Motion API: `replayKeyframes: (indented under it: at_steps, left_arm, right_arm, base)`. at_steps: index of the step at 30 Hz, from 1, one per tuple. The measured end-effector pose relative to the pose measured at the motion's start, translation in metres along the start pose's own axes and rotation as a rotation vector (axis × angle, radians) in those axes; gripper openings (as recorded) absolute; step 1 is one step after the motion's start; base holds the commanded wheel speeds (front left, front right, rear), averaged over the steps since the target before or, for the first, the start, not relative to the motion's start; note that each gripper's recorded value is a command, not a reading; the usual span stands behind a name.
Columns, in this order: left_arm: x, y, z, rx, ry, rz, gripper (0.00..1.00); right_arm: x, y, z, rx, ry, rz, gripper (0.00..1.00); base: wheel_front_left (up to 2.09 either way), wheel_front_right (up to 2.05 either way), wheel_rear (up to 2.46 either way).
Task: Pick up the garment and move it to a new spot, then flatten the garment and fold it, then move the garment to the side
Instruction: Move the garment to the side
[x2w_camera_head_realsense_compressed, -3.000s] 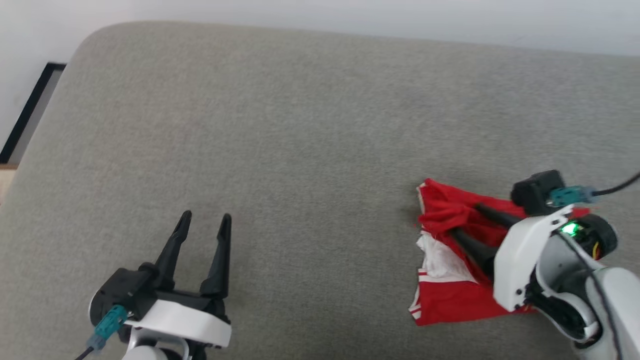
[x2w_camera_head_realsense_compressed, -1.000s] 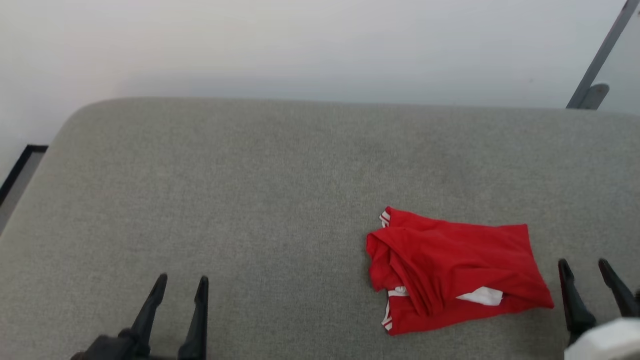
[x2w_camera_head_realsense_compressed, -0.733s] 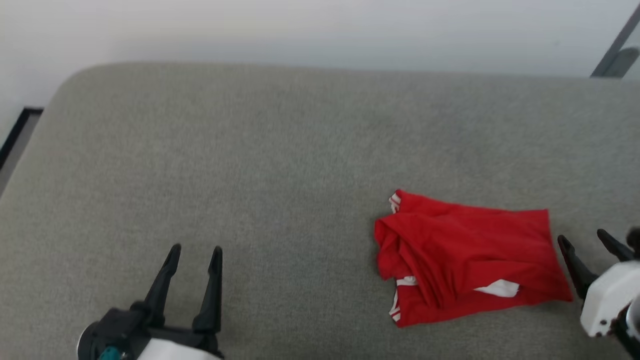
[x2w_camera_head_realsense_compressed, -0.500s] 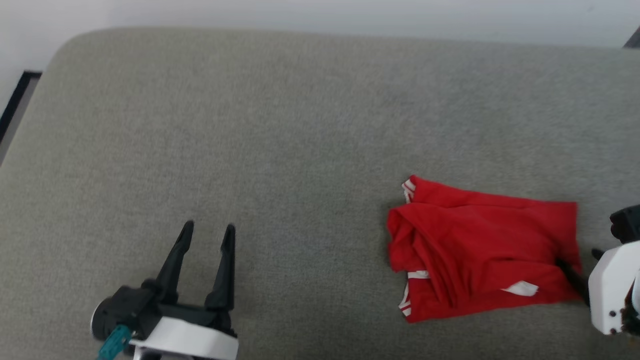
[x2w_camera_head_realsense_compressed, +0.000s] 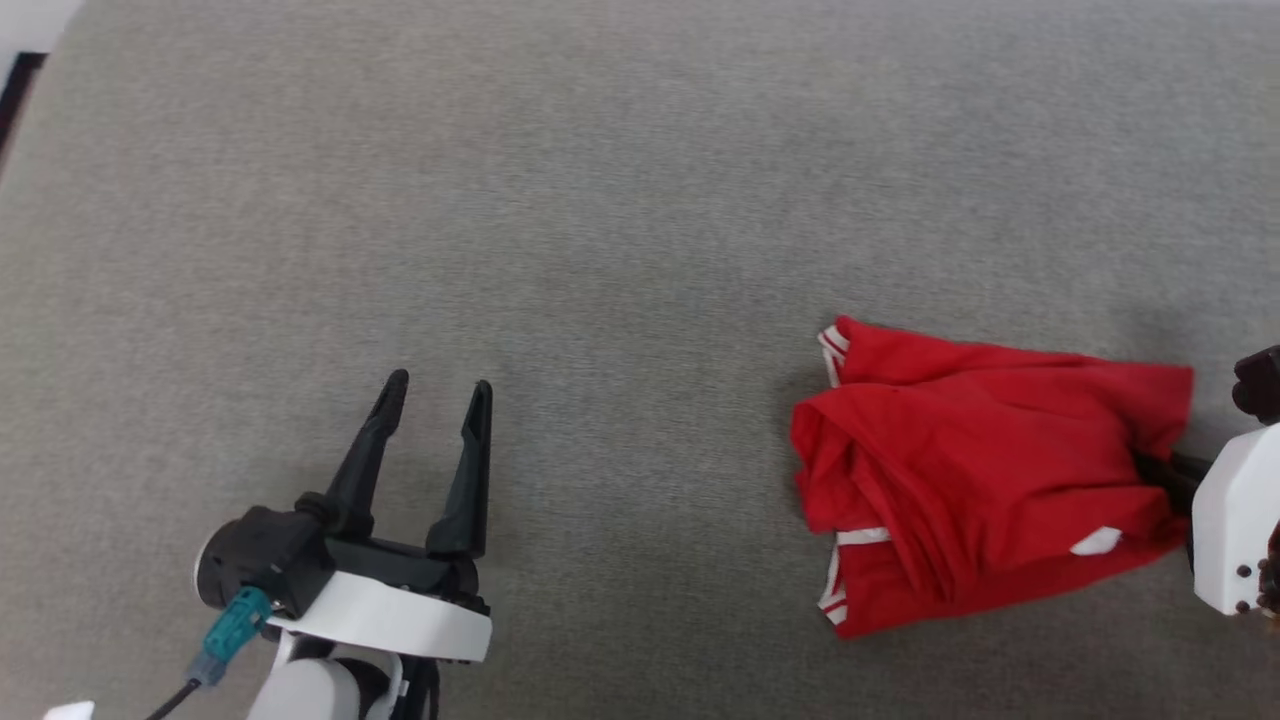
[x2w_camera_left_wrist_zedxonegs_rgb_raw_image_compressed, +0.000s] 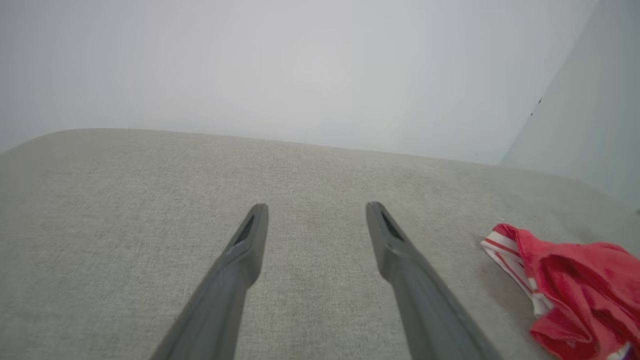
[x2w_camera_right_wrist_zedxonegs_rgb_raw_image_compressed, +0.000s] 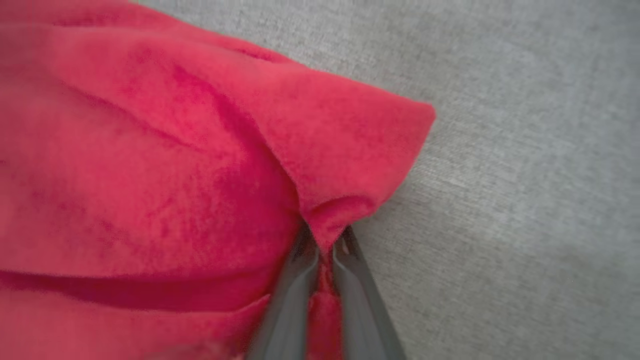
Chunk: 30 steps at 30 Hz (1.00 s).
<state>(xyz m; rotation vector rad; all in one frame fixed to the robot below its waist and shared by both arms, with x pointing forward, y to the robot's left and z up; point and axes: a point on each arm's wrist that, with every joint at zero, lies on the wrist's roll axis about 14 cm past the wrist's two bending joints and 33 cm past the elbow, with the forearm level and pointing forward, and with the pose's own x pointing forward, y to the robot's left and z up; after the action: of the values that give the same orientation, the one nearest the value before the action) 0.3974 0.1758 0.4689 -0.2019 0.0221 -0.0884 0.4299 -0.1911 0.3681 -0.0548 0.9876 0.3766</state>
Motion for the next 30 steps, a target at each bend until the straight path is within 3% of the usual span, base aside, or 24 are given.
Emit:
replayKeyframes:
  at_steps: [4, 18, 30]
  left_arm:
    - [0.011, -0.008, -0.003, 0.011, 0.005, -0.047, 1.0]
    - [0.085, -0.069, -0.005, 0.047, -0.048, -0.346, 1.0]
    - [0.131, -0.092, -0.022, 0.088, -0.082, -0.493, 1.0]
  right_arm:
    - [-0.011, -0.022, 0.007, 0.061, -0.079, -0.059, 0.0]
    - [-0.116, -0.203, -0.019, 0.277, -0.236, -0.61, 0.0]
    - [-0.128, -0.278, -0.01, 0.23, -0.268, -0.888, 0.0]
  base:
    - [0.0, 0.0, 0.0]
    - [0.0, 0.0, 0.0]
    - [0.0, 0.0, 0.0]
